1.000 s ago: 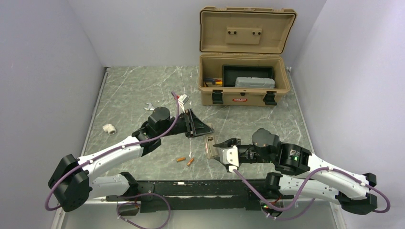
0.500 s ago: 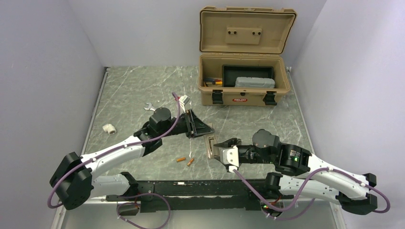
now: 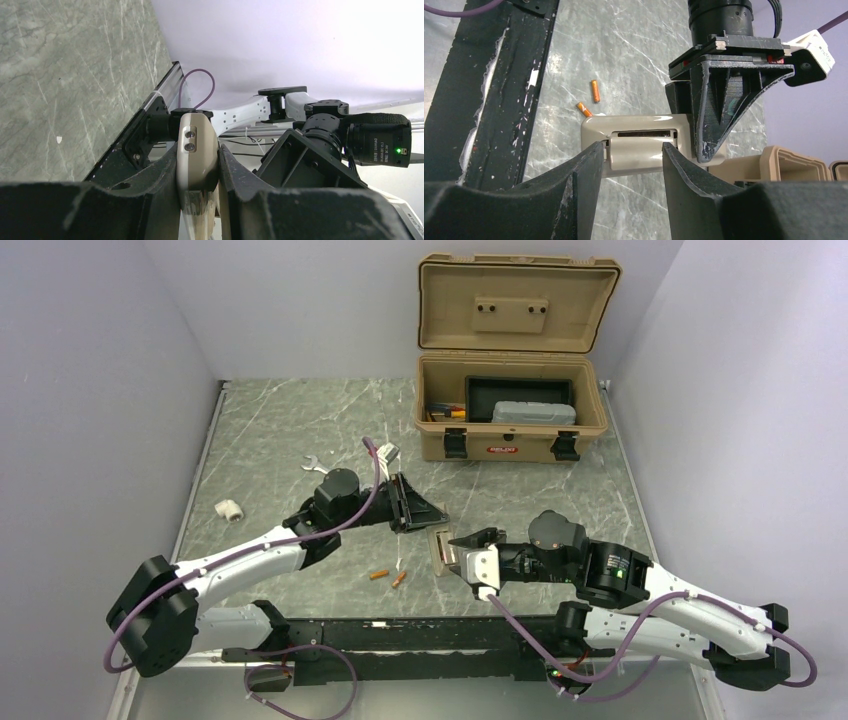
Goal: Load the batteries into the remote control
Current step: Remove the battery cover from the remote control, then pick up the battery from the center of the board.
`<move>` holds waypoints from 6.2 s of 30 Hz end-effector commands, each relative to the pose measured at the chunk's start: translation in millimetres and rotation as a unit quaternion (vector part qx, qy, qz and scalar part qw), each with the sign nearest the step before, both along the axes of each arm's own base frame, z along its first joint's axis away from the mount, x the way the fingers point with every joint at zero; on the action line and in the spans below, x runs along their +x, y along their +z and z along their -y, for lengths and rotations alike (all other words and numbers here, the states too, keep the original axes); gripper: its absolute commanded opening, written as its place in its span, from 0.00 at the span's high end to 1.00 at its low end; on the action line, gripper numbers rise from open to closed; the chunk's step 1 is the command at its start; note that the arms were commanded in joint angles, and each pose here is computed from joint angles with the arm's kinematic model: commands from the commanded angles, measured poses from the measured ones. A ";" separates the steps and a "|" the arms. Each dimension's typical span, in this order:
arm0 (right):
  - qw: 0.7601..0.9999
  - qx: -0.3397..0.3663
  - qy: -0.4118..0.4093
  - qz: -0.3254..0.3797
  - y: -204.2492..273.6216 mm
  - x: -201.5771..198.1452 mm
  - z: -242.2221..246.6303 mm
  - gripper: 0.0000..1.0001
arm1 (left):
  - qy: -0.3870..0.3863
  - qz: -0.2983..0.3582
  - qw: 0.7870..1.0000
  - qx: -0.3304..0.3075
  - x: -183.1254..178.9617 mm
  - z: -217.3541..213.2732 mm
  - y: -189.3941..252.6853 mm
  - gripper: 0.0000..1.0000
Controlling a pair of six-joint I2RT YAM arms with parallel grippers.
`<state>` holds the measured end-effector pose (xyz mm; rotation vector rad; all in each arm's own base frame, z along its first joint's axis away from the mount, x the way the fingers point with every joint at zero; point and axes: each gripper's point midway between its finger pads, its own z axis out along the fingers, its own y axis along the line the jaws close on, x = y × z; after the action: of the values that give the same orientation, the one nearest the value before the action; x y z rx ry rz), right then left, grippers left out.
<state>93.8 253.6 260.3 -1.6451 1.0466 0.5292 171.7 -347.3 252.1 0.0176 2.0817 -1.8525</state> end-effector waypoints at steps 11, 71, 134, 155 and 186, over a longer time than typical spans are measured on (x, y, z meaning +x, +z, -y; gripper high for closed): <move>0.999 0.028 0.018 0.005 18.7 -4.3 -6.8 0.50 | -0.007 0.019 0.999 -0.034 -2.5 2.1 15.7 1.00; 0.704 0.081 -0.537 -0.458 -5.4 44.5 12.9 0.44 | 0.066 0.028 0.996 -0.055 31.0 2.1 15.4 1.00; 0.725 0.157 -0.486 -0.463 8.2 47.5 10.9 0.86 | 0.082 0.038 0.996 0.001 39.5 -3.9 -5.0 1.00; 0.687 0.160 -0.536 -0.465 -31.4 61.3 28.8 0.82 | 0.138 0.035 0.988 0.067 51.3 -52.5 -36.0 1.00; 0.632 0.037 -0.523 -0.570 -146.6 42.4 -81.6 0.56 | 0.313 0.033 0.938 0.146 69.3 -204.8 -44.6 1.00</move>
<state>131.2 304.9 99.5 -0.3103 2.5906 0.6429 247.8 -138.1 191.4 -0.5510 2.0202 -1.0959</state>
